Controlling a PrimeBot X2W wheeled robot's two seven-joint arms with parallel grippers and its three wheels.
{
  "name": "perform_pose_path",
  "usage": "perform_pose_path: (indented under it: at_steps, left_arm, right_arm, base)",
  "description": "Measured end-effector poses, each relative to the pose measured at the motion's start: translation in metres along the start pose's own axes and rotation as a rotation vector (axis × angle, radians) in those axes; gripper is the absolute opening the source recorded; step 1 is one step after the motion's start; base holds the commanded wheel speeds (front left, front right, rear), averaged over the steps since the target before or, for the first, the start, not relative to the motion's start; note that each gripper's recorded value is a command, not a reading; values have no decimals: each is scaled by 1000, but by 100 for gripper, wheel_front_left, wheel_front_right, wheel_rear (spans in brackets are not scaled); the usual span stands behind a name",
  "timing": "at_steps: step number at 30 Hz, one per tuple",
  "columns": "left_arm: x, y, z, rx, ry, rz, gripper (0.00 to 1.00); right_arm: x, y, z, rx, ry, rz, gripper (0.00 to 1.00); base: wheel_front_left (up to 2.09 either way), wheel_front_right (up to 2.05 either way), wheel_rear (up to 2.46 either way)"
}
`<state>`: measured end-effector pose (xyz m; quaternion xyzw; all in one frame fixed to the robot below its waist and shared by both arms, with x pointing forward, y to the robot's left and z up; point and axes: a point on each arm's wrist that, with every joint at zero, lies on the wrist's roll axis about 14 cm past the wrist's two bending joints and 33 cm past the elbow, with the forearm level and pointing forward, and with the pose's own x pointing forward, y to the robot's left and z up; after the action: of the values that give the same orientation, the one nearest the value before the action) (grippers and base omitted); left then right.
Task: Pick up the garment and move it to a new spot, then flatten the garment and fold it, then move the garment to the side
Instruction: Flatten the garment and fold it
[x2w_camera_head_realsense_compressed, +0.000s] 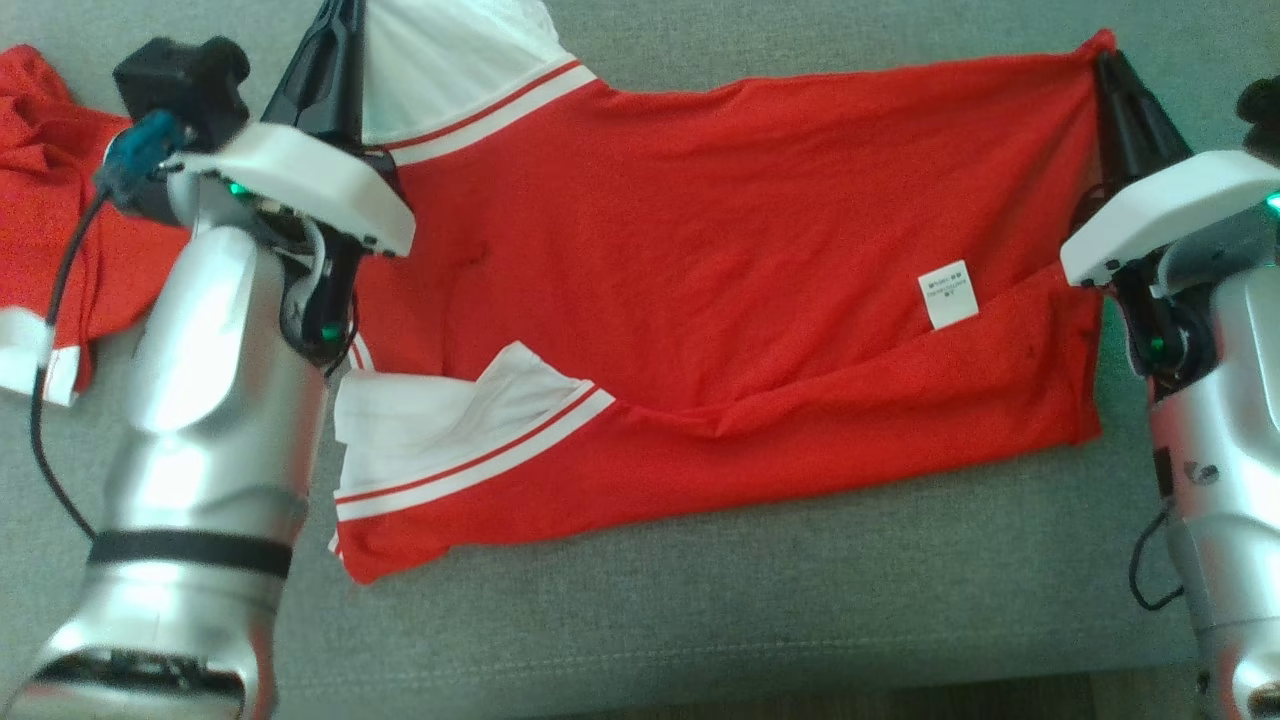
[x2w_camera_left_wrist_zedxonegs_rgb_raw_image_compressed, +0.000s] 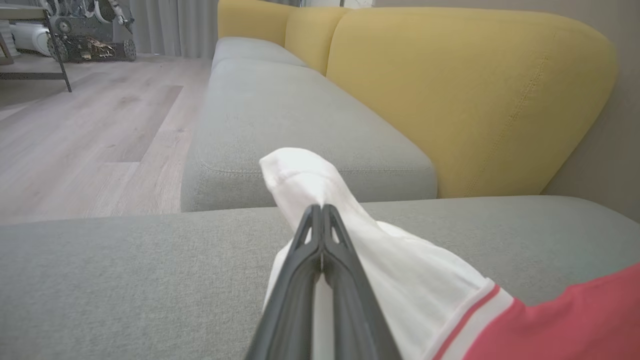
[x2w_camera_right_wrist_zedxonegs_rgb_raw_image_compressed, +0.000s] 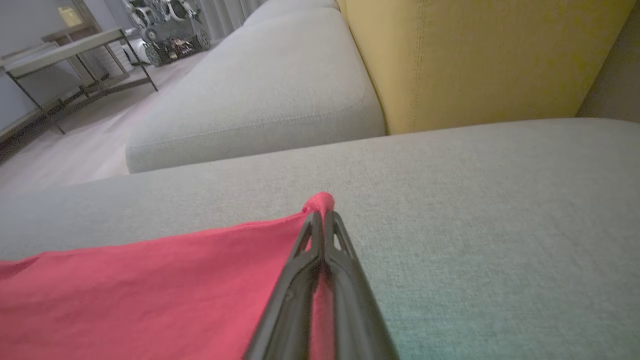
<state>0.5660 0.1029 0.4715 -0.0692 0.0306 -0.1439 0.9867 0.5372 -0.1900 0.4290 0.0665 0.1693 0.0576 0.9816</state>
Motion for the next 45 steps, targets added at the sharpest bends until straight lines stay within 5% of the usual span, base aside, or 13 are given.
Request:
perform_pose_path:
  at_steps: [5,15,28,29,30,31,38,45]
  left_arm:
    - [-19,-5,16,-4,-80,5,0]
    - [-90,-15,11,-26,-122,36,0]
    - [-149,-20,-61,-144,85,117,0]
    - [-151,-20,-67,-153,104,125,24]
    - [-153,-20,-73,-167,129,130,70]
    - [-156,-20,-80,-176,154,134,100]
    - [-162,-30,-90,-198,196,121,100]
    - [-166,-26,-55,-109,89,160,100]
  right_arm:
    - [-11,8,12,54,-60,24,0]
    - [-58,-5,-38,192,40,-29,0]
    - [-83,1,-67,250,118,-64,0]
    - [-84,1,-69,248,123,-66,27]
    - [-84,1,-71,247,127,-67,62]
    - [-84,2,-71,249,126,-66,100]
    - [-91,13,-56,192,55,-50,100]
    - [-110,16,-22,42,-88,-56,100]
  base:
    - [0,0,0]
    - [0,0,0]
    - [0,0,0]
    - [0,0,0]
    - [0,0,0]
    - [0,0,0]
    - [0,0,0]
    - [0,0,0]
